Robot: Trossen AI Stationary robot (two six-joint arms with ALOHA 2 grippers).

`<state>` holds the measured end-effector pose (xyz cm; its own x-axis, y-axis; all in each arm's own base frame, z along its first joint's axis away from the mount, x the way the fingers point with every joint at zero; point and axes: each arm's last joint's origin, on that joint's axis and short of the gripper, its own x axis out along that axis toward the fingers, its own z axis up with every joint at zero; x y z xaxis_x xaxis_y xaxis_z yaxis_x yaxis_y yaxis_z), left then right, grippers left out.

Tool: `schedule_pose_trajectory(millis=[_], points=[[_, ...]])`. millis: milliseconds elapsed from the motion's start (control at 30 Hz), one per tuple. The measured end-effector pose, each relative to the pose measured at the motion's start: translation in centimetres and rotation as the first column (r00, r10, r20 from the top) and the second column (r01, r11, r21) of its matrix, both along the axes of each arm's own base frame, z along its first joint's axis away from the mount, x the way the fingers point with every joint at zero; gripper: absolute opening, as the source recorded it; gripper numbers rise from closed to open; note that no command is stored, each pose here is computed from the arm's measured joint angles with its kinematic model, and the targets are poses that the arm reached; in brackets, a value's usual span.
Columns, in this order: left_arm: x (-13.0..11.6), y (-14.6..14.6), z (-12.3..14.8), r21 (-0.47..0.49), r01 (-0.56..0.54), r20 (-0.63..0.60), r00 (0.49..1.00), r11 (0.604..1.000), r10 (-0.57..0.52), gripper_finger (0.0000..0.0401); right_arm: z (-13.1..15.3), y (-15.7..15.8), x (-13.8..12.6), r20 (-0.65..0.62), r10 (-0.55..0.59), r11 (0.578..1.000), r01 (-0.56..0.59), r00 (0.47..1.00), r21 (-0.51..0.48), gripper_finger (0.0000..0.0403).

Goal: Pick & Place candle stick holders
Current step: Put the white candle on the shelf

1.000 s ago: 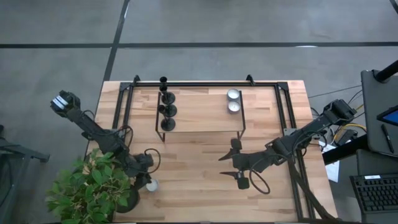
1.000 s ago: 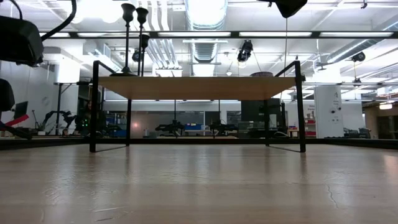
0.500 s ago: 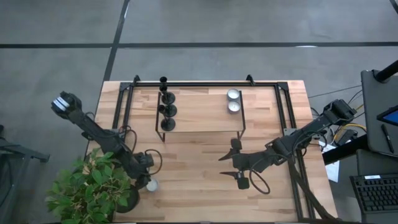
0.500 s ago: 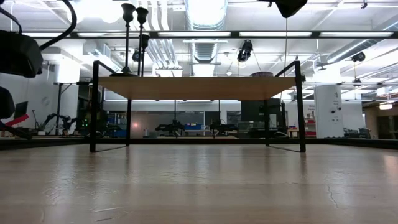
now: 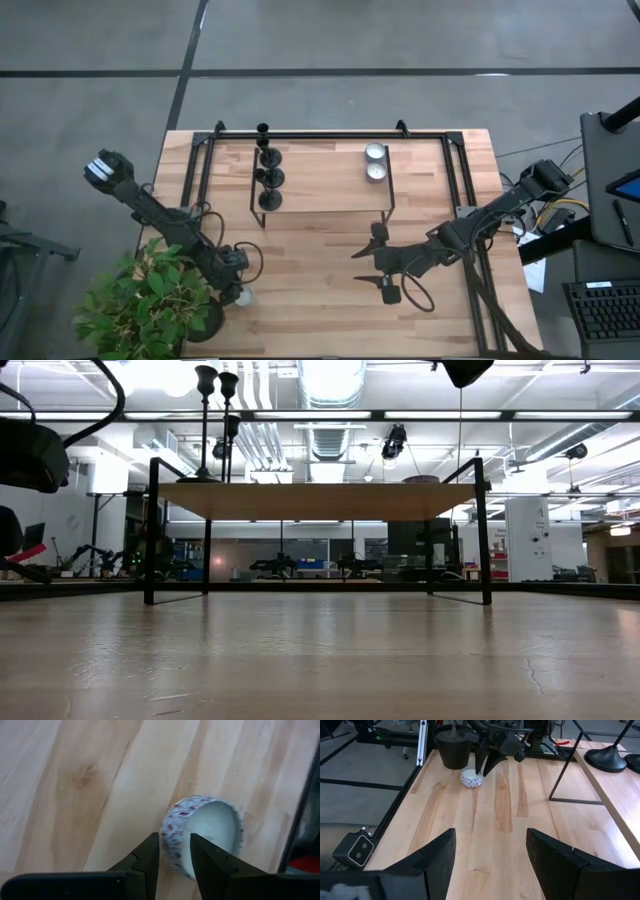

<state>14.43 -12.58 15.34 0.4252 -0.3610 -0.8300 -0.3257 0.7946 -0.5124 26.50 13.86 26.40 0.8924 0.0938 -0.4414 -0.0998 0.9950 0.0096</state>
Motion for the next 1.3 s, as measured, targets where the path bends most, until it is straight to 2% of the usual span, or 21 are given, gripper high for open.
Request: schedule_pose_trajectory(millis=[367, 500, 700, 933, 1133, 1300], points=[[0.0, 0.0, 0.0, 0.004, 0.000, -0.004, 1.000, 1.000, 0.000, 0.0101, 0.0, 0.0, 0.0, 0.000, 0.000, 1.000, 0.000, 1.000, 0.000, 0.0233], [0.0, 0.0, 0.0, 0.003, 0.001, -0.002, 1.000, 1.000, -0.001, 0.0073, 0.0, 0.0, 0.0, 0.001, 0.000, 1.000, 0.000, 1.000, 0.000, 0.0233], [0.0, 0.0, 0.0, 0.010, 0.013, 0.002, 1.000, 1.000, -0.013, 0.0009, 0.0, 0.0, 0.0, 0.005, 0.001, 1.000, -0.001, 1.000, -0.001, 0.0233], [0.0, 0.0, 0.0, 0.017, 0.009, 0.010, 1.000, 1.000, -0.009, 0.0002, 0.1, -0.1, 0.1, 0.008, -0.002, 1.000, 0.002, 1.000, 0.001, 0.0233], [0.9, -0.1, 1.1, 0.119, -0.033, 0.154, 0.988, 0.992, 0.015, 0.0001, 0.1, -0.1, 0.1, 0.011, -0.003, 1.000, 0.003, 1.000, 0.003, 0.0233], [1.9, -0.1, 2.8, 0.216, -0.154, 0.309, 0.947, 0.964, 0.082, 0.0001, 0.1, -0.1, 0.1, 0.011, -0.003, 1.000, 0.003, 1.000, 0.005, 0.0233]])
